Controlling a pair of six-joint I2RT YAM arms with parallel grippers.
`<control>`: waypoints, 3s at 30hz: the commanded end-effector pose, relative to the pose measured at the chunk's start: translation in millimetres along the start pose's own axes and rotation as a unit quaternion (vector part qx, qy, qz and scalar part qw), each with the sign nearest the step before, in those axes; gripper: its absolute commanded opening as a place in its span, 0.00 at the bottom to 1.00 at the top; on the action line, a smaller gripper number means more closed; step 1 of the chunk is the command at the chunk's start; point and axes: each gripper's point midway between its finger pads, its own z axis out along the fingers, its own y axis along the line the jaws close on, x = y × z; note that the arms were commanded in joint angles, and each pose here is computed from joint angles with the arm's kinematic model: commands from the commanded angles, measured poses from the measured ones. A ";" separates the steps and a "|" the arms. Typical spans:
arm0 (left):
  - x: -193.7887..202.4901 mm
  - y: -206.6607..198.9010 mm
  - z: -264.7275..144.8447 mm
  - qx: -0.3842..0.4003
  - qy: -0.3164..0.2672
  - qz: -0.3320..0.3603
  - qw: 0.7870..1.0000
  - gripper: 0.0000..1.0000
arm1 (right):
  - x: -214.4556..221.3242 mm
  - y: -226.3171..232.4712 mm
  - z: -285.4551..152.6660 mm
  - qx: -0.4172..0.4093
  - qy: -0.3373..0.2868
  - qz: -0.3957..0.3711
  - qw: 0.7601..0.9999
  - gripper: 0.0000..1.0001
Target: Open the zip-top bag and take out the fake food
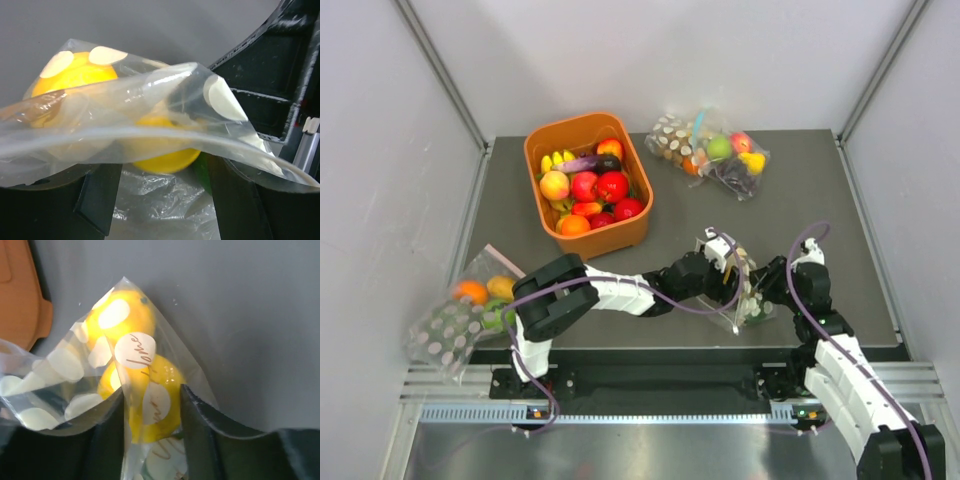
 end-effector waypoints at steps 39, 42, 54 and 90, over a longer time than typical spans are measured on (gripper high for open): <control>48.9 31.2 5.1 -0.053 0.095 0.052 0.993 0.62 | 25.5 -8.6 3.9 -0.013 0.035 0.021 0.999 0.00; 46.1 27.7 2.7 -0.045 0.093 0.051 0.993 0.36 | 26.3 -10.3 4.5 -0.011 0.036 0.022 0.999 0.00; -28.2 -1.8 -42.3 -0.013 0.021 0.043 0.999 0.16 | 15.0 -9.2 4.3 -0.011 0.016 0.027 0.999 0.00; -195.4 34.4 -147.2 -0.115 -0.131 0.027 0.984 0.18 | 10.9 6.9 -6.6 -0.051 0.004 0.030 0.998 0.00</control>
